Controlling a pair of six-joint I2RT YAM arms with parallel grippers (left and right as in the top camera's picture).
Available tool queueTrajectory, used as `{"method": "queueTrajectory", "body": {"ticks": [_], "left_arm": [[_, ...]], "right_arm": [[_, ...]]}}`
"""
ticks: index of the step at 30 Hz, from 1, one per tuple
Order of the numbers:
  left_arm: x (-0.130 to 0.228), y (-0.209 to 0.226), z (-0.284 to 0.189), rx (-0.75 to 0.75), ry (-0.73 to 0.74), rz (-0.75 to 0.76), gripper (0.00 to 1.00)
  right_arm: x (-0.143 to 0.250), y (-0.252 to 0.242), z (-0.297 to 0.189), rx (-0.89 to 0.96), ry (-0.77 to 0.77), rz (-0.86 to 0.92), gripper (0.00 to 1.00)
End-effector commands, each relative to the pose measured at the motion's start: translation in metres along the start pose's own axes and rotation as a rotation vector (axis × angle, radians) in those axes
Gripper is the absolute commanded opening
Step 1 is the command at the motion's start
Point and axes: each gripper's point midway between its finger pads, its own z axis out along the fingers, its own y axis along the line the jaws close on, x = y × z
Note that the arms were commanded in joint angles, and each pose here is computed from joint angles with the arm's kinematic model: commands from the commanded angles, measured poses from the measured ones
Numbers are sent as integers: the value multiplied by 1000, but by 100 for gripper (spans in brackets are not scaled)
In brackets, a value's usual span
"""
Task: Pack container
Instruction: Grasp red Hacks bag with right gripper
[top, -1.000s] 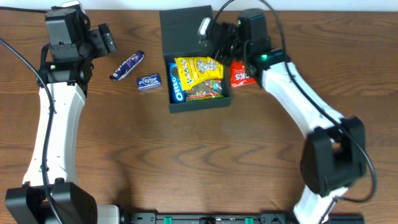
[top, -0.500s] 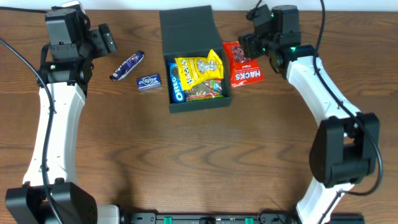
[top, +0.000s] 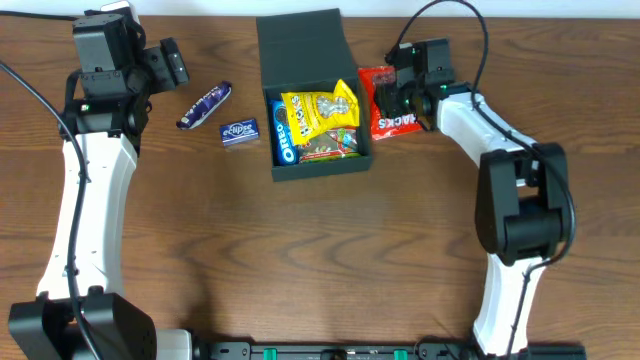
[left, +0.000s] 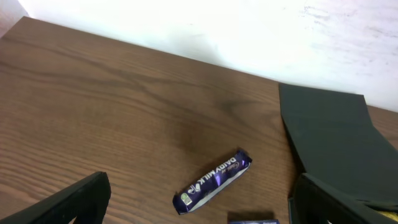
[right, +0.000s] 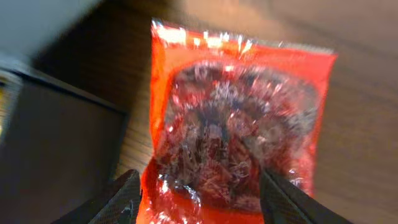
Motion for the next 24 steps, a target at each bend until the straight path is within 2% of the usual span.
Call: {"method": "queueTrajectory", "body": {"ticks": [1, 2, 4, 9, 14, 21, 24], "left_arm": [[-6, -1, -6, 10, -17, 10, 95], [-6, -1, -6, 10, -17, 10, 95], [-6, -1, -6, 10, -17, 10, 95], [-6, -1, -6, 11, -17, 10, 95], [-6, -1, -6, 10, -17, 10, 95], [-6, -1, -6, 11, -17, 10, 95], [-6, -1, -6, 11, -17, 10, 95]], "right_arm": [[14, 1, 14, 6, 38, 24, 57], [15, 1, 15, 6, 41, 25, 53], [19, 0, 18, 6, 50, 26, 36], [20, 0, 19, 6, 52, 27, 1], [10, 1, 9, 6, 37, 25, 1], [-67, 16, -73, 10, -180, -37, 1], [-87, 31, -102, -2, -249, -108, 1]]}}
